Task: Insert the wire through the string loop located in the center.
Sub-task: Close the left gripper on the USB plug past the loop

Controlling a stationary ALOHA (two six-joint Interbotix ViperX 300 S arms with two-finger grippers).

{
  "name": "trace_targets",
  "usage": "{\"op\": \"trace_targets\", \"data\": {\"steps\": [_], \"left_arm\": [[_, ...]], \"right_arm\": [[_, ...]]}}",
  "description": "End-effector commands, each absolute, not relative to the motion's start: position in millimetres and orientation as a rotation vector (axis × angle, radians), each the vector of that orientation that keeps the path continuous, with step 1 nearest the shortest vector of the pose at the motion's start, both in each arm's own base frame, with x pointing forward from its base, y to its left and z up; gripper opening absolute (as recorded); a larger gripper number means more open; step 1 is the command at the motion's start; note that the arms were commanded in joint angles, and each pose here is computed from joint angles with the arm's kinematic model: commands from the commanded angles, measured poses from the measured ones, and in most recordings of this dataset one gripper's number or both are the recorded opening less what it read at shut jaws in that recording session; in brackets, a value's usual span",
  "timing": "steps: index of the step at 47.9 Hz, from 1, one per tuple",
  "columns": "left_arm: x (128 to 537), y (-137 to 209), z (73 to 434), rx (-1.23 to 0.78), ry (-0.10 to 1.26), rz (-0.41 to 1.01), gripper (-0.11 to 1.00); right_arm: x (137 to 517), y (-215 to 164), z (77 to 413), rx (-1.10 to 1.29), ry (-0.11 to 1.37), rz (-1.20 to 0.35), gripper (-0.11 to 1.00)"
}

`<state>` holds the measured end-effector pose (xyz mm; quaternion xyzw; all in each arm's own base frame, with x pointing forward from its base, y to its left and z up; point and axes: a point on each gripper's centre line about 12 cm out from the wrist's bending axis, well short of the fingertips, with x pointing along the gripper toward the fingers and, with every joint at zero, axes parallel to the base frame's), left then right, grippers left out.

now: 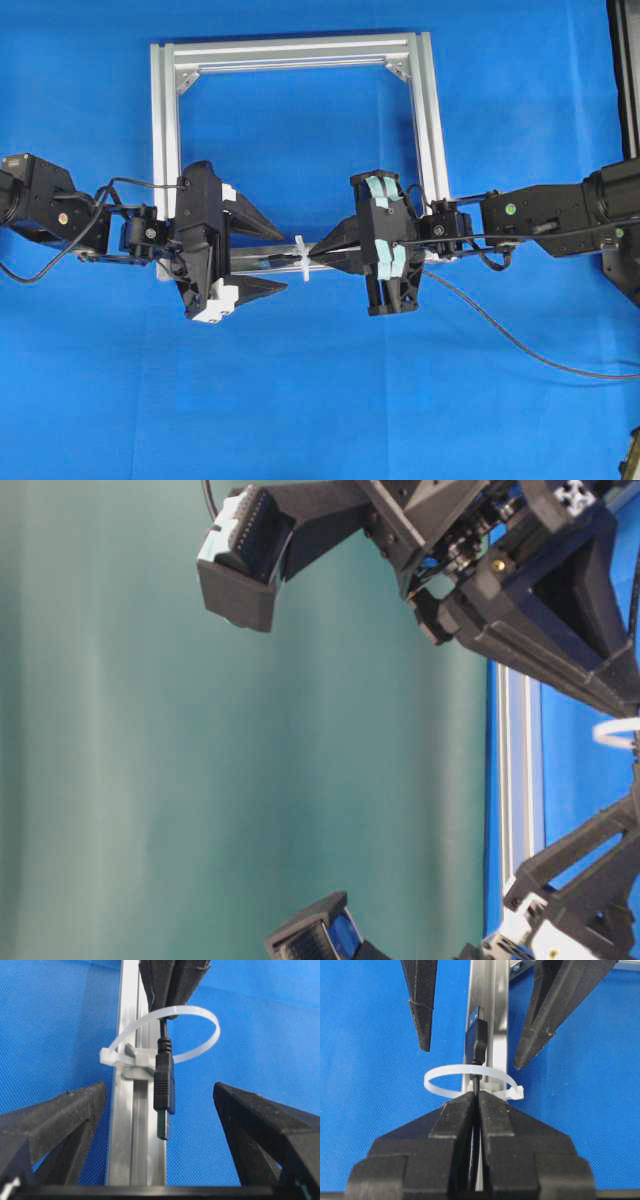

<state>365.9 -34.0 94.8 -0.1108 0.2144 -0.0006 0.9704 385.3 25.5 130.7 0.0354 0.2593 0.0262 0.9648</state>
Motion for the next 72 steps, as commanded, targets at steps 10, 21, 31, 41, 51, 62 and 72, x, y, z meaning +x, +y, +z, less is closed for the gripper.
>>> {"op": "trace_targets", "data": {"steps": [10, 21, 31, 41, 51, 62, 72], "left_arm": [[370.5, -35.0, 104.0, -0.228, 0.398, -0.007, 0.92], [370.5, -35.0, 104.0, -0.226, 0.398, -0.007, 0.92], [370.4, -35.6, 104.0, -0.226, 0.398, -0.008, 0.92], [371.0, -35.1, 104.5, -0.227, 0.395, -0.007, 0.86], [370.2, -34.9, 105.3, -0.219, 0.386, -0.009, 0.34], [369.4, -34.8, 104.8, -0.218, 0.386, -0.009, 0.07], [369.3, -34.8, 104.7, -0.217, 0.387, -0.009, 0.07]], "right_arm": [[389.9, 26.5, 141.5, 0.071, 0.488, 0.057, -0.02], [389.8, 26.6, 141.3, 0.07, 0.49, 0.058, -0.02], [389.9, 26.5, 141.5, 0.071, 0.488, 0.057, -0.02], [389.8, 26.6, 141.3, 0.07, 0.49, 0.058, -0.02], [389.8, 26.6, 141.3, 0.07, 0.49, 0.058, -0.02], [389.9, 26.6, 141.5, 0.07, 0.488, 0.058, -0.02], [390.0, 26.6, 141.8, 0.07, 0.485, 0.059, -0.02]]}}
